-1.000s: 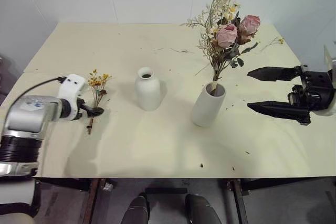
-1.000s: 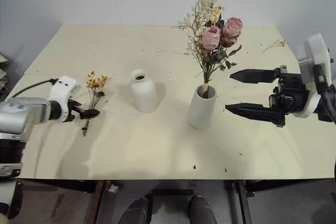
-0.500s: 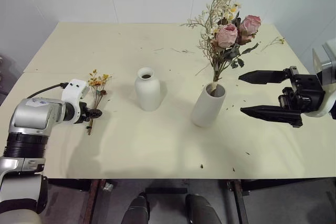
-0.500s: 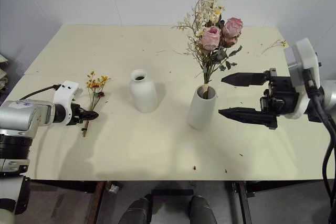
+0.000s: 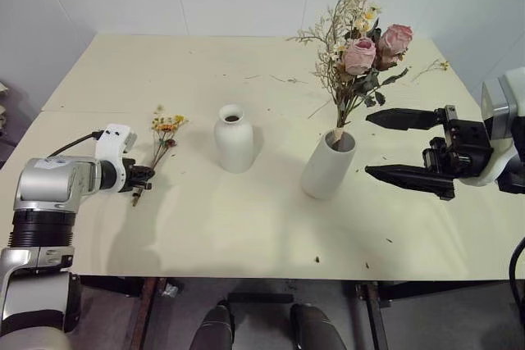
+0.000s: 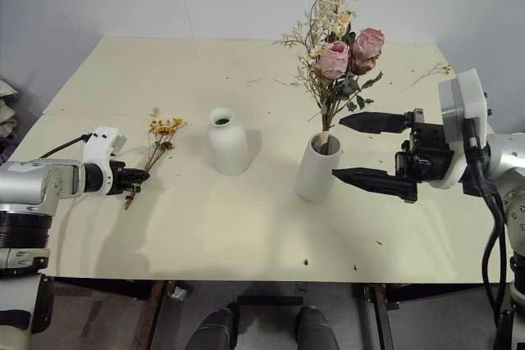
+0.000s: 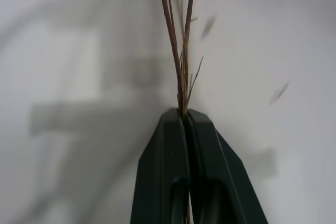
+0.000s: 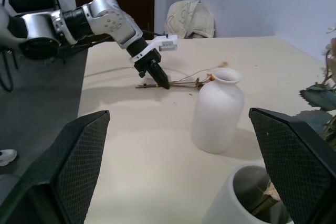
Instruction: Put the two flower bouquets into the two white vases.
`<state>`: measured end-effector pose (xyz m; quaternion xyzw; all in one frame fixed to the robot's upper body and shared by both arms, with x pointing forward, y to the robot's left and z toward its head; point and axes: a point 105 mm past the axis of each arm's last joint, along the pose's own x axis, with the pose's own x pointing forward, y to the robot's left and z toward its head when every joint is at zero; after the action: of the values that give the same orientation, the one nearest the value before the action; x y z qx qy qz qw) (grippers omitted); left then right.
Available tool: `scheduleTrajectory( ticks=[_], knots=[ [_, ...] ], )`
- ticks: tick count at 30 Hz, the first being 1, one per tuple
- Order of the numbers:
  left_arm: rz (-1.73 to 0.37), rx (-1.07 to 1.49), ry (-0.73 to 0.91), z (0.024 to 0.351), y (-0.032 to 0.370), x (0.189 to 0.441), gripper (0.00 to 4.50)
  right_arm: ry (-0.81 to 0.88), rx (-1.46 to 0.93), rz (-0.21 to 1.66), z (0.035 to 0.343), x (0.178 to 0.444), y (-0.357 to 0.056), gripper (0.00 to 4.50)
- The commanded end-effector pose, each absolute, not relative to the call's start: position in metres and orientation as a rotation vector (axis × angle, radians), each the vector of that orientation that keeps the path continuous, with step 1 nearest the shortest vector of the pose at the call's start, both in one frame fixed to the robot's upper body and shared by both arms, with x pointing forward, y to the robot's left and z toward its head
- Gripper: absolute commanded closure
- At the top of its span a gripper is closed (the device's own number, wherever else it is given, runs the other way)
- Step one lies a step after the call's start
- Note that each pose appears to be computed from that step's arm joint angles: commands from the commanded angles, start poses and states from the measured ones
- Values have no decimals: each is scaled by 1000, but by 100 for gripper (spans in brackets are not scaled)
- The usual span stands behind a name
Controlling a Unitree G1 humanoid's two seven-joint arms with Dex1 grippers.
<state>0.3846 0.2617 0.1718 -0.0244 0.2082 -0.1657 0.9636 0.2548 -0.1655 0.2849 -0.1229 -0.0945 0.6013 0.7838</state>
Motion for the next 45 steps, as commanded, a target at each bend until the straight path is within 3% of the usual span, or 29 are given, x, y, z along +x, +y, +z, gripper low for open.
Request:
scheduleTrajectory(
  ticks=[1, 8, 12, 16, 21, 29, 39, 45],
  knots=[
    [-455, -119, -131, 264, 251, 390, 447, -216, -278, 1282, 279, 256, -165, 0],
    [-802, -251, -556, 335, 202, 361, 447, -229, -248, 1230, 274, 266, -165, 0],
    [-946, -274, -643, 345, 179, 355, 447, -238, -241, 1218, 273, 269, -163, 0],
    [-1050, -285, -696, 341, 155, 360, 447, -256, -236, 1200, 274, 272, -162, 0],
    [-1044, -283, -680, 317, 139, 382, 447, -274, -227, 1179, 276, 272, -160, 0],
    [-1027, -261, -669, 289, 132, 396, 447, -298, -219, 1124, 278, 269, -161, 0],
    [-1115, -272, -614, 270, 121, 393, 447, -300, -211, 1087, 279, 266, -163, 0],
    [-1119, -187, -581, 262, 126, 389, 290, -305, -206, 1075, 279, 268, -164, 0]
  ],
)
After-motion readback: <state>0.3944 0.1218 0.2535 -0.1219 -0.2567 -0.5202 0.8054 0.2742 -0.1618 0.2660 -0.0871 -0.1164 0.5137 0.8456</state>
